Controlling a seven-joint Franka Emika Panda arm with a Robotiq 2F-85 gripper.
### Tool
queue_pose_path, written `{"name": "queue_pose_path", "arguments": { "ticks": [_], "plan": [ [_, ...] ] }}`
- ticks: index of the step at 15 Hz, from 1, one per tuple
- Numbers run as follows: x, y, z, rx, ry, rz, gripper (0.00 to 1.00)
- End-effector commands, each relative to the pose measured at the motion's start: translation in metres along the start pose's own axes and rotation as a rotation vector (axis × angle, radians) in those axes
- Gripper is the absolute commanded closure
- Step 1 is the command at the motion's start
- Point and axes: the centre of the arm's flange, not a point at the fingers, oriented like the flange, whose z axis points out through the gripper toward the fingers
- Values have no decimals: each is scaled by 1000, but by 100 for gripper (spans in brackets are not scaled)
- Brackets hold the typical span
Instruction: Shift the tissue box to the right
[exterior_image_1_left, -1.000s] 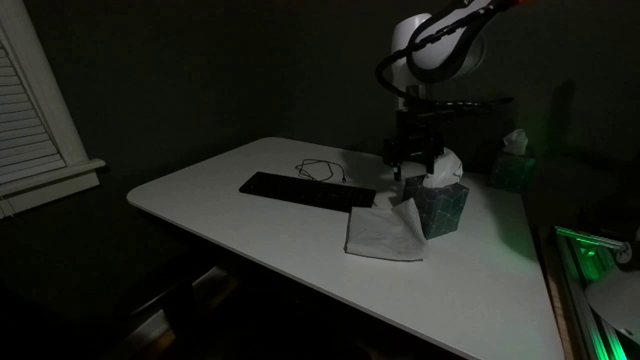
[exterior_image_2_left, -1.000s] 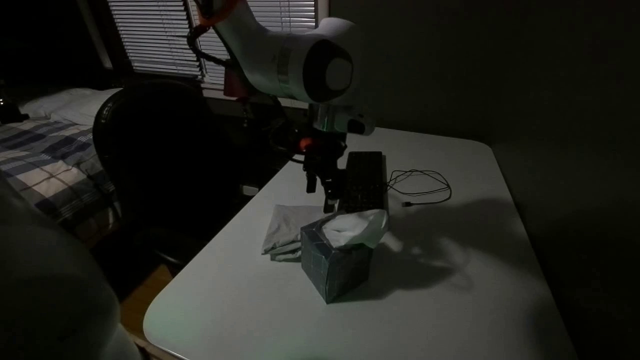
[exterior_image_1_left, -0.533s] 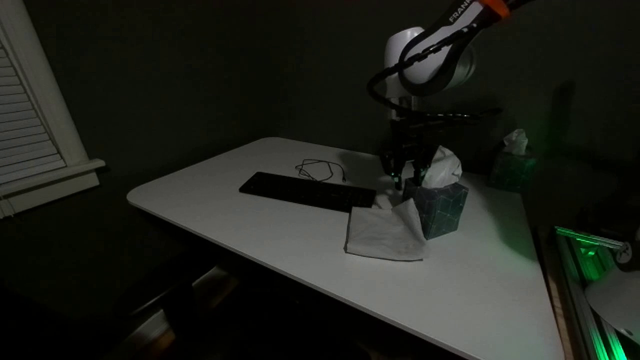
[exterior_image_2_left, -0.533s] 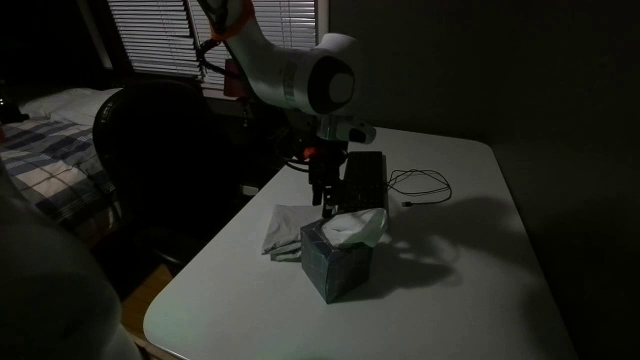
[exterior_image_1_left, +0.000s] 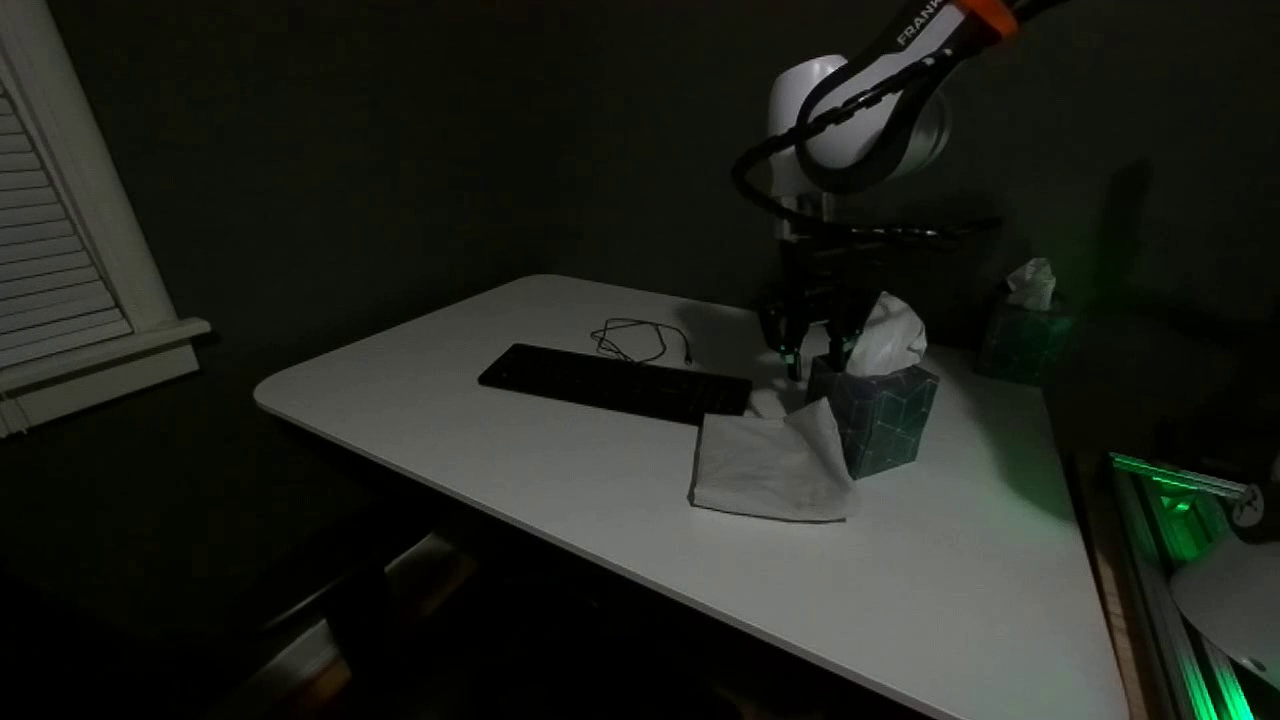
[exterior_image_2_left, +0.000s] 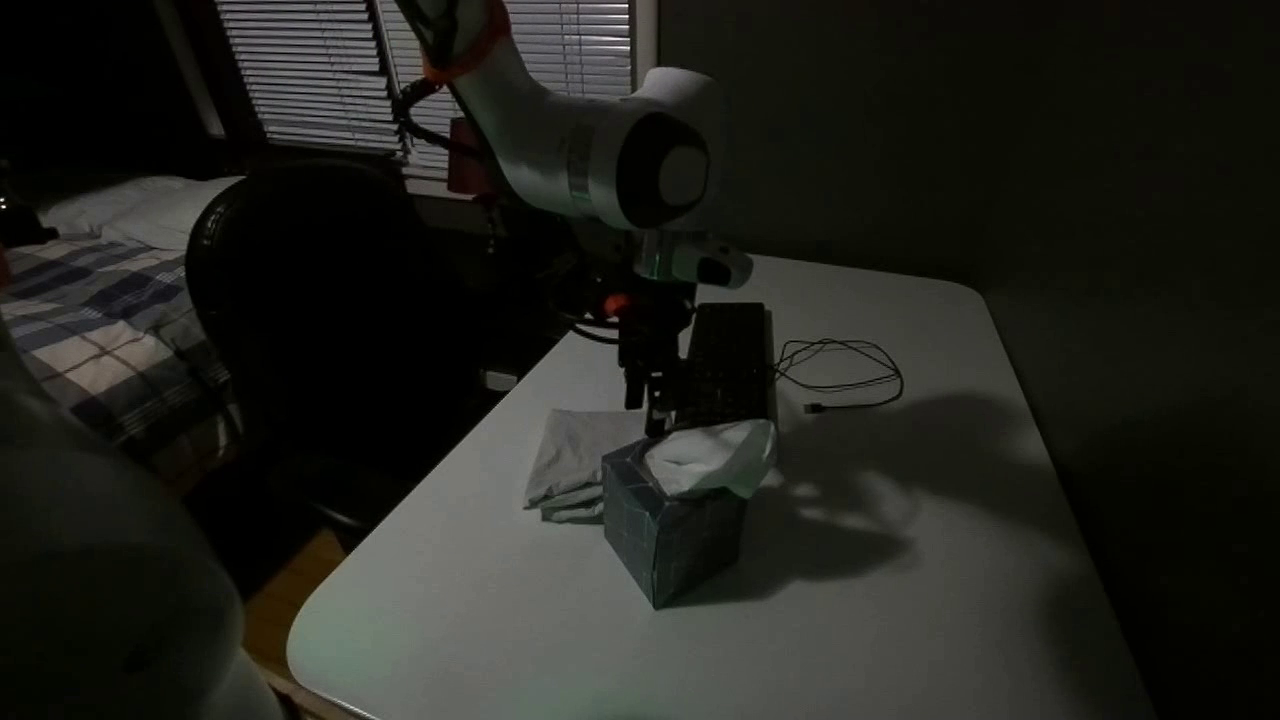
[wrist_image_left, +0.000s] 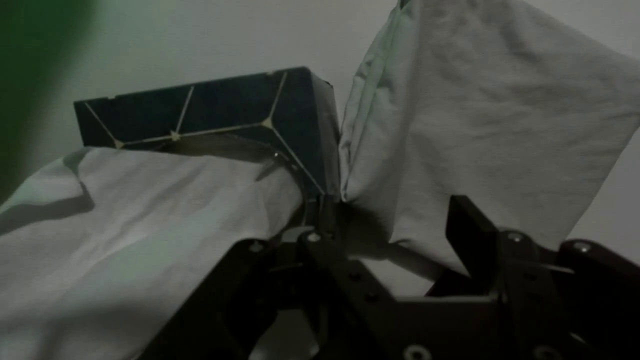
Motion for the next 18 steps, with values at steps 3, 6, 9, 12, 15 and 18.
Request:
{"name": "queue_pose_path", "arguments": {
  "ticks": [3, 6, 9, 12, 15, 18],
  "plan": [
    [-20, 5, -1, -38, -20, 33, 38],
    [-28, 9, -3, -42, -19, 50, 41],
    [-35, 16, -5, -51, -11, 59, 44],
    [-38, 22, -5, -75, 16, 65, 43],
    [-37, 26, -2, -98, 40, 52, 44],
    [-33, 26, 3, -102, 48, 38, 45]
  ]
}}
